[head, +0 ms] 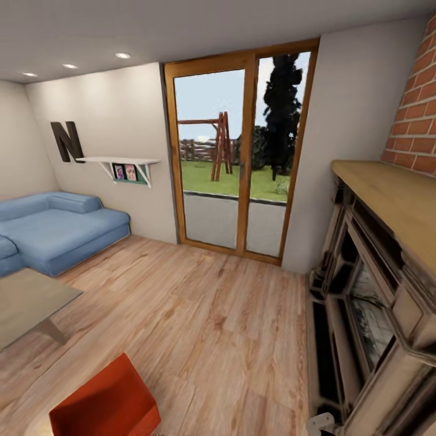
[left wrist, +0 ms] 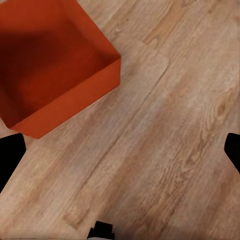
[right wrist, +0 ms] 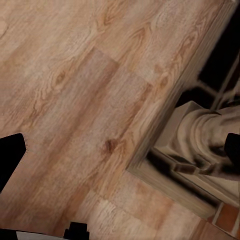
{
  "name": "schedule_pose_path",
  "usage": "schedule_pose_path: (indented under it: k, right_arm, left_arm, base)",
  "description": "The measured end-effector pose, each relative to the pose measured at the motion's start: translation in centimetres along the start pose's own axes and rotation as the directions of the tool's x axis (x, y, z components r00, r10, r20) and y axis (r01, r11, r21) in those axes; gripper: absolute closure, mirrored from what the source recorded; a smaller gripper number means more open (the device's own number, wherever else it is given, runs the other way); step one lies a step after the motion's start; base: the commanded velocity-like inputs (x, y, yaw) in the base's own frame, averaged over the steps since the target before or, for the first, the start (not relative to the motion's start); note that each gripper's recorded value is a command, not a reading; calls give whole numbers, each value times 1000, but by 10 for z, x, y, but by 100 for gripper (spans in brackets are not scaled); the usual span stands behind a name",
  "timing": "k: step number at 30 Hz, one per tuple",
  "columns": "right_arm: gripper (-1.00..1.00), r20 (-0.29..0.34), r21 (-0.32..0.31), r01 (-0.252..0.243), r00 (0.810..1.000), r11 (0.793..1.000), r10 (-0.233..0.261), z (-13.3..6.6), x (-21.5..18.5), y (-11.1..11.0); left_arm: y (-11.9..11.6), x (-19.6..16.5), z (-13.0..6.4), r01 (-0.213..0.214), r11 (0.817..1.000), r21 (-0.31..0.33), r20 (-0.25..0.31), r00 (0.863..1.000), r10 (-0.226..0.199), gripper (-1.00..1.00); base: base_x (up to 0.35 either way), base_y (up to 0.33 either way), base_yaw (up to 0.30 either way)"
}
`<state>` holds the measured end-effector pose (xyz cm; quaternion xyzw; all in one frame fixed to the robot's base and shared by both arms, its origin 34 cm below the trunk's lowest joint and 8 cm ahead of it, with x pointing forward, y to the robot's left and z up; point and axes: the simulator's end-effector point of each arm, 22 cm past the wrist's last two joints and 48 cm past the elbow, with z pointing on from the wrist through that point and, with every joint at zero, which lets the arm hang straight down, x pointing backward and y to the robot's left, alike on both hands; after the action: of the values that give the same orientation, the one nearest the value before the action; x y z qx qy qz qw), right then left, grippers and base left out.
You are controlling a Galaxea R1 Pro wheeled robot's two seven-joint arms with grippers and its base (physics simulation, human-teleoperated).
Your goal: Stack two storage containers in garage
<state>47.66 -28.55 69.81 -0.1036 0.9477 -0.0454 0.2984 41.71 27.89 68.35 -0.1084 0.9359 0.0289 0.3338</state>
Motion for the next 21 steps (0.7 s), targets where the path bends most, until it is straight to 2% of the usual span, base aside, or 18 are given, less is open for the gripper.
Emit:
schedule_pose_path:
  k: [21]
  right_arm:
    - [-100, 0, 0, 0, 1000, 1000, 0, 0, 0, 0]
  left_arm:
    - [0, 0, 0, 0, 1000, 0, -1, 1000, 0, -100]
  base:
    - [0, 0, 297]
